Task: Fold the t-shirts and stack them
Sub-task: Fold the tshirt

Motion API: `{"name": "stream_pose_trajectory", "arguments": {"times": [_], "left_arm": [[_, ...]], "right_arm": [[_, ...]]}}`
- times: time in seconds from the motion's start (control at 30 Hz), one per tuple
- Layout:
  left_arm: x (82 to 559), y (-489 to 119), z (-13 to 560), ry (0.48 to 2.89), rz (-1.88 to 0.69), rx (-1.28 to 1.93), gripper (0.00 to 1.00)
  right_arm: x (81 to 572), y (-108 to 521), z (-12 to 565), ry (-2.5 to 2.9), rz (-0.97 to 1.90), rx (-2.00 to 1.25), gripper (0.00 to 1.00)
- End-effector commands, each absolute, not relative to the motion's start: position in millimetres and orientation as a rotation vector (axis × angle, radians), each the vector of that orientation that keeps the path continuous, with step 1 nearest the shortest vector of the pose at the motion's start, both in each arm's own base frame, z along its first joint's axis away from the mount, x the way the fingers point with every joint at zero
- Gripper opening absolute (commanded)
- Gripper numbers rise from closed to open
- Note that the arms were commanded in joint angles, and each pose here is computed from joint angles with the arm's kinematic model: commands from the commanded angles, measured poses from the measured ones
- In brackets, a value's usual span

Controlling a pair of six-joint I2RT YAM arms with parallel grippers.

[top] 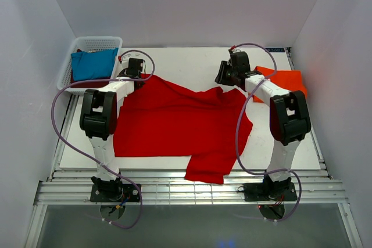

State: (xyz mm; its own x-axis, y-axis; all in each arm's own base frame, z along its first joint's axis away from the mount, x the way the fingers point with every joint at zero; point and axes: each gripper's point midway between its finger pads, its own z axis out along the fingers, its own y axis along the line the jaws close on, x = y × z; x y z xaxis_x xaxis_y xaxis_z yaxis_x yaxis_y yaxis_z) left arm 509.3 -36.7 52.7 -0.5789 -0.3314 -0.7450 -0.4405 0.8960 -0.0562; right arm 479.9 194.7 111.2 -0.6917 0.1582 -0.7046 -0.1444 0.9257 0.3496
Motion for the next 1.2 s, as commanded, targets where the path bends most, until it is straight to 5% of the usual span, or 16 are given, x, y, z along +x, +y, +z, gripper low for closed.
{"name": "stream_pose_trajectory", "arguments": {"times": [0.0, 0.97, 1.17], "left_arm": [[512.0, -39.5, 79.8, 2.182, 0.129, -0.552, 0.0], [510.4, -51.3, 83.7, 2.19, 0.107, -0.523, 0.0], [511.7, -55.0, 92.8, 2.174, 0.098, -0.515, 0.18]], "right_arm": [[487.0, 208.4, 95.6, 2.307, 0.565, 0.021, 0.41], [443.1, 192.7, 81.7, 2.397, 0.511, 0.009, 0.47], [436.7, 192.3, 72.9, 2.423, 0.508, 0.015, 0.49]]}}
